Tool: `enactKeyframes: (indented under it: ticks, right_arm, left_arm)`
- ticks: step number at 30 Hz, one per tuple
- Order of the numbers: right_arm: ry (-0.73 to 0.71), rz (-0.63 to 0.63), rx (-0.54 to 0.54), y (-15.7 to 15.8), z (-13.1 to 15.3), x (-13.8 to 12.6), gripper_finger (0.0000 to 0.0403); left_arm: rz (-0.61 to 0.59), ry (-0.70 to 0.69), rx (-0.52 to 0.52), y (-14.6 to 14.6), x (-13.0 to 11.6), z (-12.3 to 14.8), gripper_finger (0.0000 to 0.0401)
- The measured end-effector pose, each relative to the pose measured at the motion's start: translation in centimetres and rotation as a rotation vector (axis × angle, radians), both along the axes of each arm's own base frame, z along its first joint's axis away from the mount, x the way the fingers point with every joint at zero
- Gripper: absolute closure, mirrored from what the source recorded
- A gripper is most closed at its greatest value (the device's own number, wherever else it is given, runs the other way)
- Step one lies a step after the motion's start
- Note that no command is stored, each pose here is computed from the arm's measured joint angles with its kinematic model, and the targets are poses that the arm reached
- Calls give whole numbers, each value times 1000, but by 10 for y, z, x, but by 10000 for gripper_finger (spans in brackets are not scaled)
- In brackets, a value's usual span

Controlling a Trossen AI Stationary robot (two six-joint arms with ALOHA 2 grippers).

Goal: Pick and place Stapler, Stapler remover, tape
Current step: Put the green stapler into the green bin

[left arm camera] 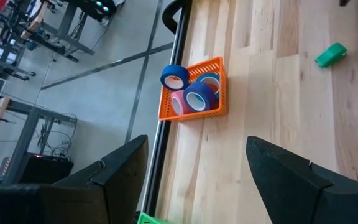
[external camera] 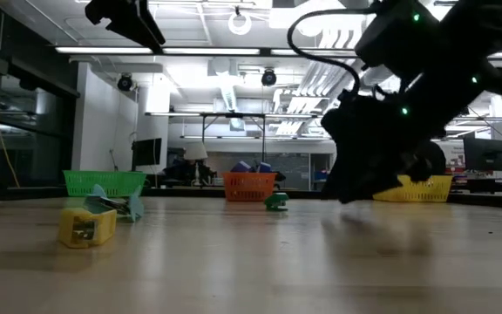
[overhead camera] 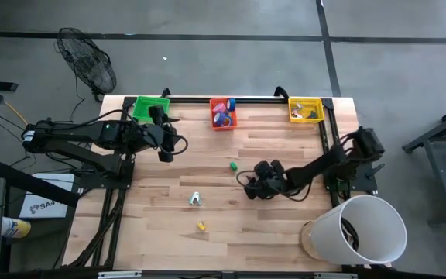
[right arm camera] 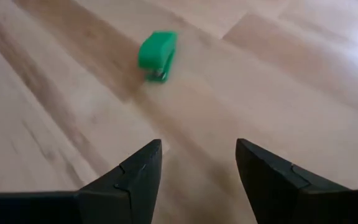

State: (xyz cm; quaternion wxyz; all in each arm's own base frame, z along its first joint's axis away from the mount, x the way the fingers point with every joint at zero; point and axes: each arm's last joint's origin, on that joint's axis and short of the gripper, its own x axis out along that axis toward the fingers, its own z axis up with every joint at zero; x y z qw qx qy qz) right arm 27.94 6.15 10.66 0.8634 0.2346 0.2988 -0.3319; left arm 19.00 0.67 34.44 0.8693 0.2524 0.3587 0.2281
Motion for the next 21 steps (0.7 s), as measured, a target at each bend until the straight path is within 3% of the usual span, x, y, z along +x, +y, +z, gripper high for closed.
enactKeyframes:
  ticks: [7,16,21]
  right_arm:
    - [-12,42,-19,17,-24,6,205]
    - [33,102,-186,32,-36,29,205]
    - [10,27,-209,31,-45,47,205]
  left_arm:
    - [-4,0,-3,0,0,0,133]
    - [-9,6,2,0,0,0,133]
    - [-9,6,1,0,0,0,133]
